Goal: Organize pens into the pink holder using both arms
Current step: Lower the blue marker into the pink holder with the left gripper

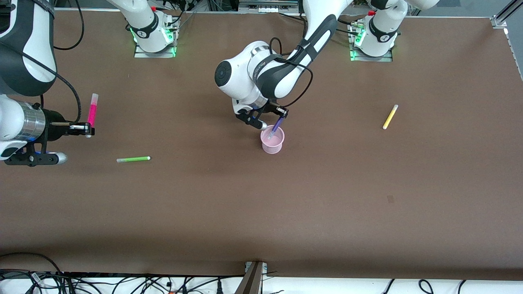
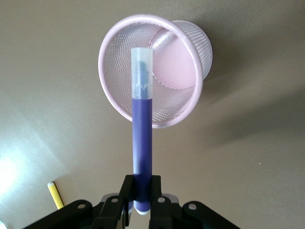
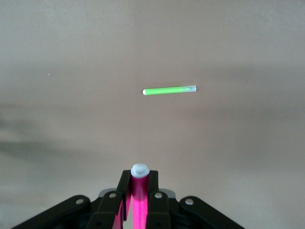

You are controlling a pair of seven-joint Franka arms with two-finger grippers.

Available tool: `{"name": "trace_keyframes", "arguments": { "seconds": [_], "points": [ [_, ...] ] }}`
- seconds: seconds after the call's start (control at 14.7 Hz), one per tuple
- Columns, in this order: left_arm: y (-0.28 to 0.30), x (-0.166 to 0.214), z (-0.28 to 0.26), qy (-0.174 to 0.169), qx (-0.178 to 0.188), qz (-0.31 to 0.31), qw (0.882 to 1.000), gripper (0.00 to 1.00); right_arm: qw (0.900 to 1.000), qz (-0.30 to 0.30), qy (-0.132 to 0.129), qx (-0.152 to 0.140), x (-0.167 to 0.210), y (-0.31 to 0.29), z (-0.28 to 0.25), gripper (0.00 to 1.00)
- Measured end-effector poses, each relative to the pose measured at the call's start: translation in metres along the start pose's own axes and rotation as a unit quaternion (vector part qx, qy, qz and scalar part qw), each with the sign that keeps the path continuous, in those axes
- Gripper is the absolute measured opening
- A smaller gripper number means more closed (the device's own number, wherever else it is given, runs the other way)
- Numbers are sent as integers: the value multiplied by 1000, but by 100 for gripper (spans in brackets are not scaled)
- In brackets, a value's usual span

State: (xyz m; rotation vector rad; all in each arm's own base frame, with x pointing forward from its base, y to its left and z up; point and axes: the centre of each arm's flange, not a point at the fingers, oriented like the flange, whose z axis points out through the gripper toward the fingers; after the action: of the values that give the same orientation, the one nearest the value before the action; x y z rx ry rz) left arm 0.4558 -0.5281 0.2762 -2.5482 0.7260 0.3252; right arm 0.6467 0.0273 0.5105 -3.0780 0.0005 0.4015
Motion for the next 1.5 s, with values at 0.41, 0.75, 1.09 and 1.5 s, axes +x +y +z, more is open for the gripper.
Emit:
{"name": "trace_keyframes", "arguments": {
  "seconds": [0.41,0.75,1.09,1.5],
  "points": [
    [2,2,0,3,8,-2,1000,18,1000,0,0,0,0,0,0,17],
    [1,3,2,6,21,-4,1000,18,1000,0,0,0,0,1,0,17],
    [9,13,6,14,35,-5,999,18,1000,1,0,0,0,1,0,17],
    [6,12,4,8,37,-8,999,18,1000,1,0,0,0,1,0,17]
  ]
}}
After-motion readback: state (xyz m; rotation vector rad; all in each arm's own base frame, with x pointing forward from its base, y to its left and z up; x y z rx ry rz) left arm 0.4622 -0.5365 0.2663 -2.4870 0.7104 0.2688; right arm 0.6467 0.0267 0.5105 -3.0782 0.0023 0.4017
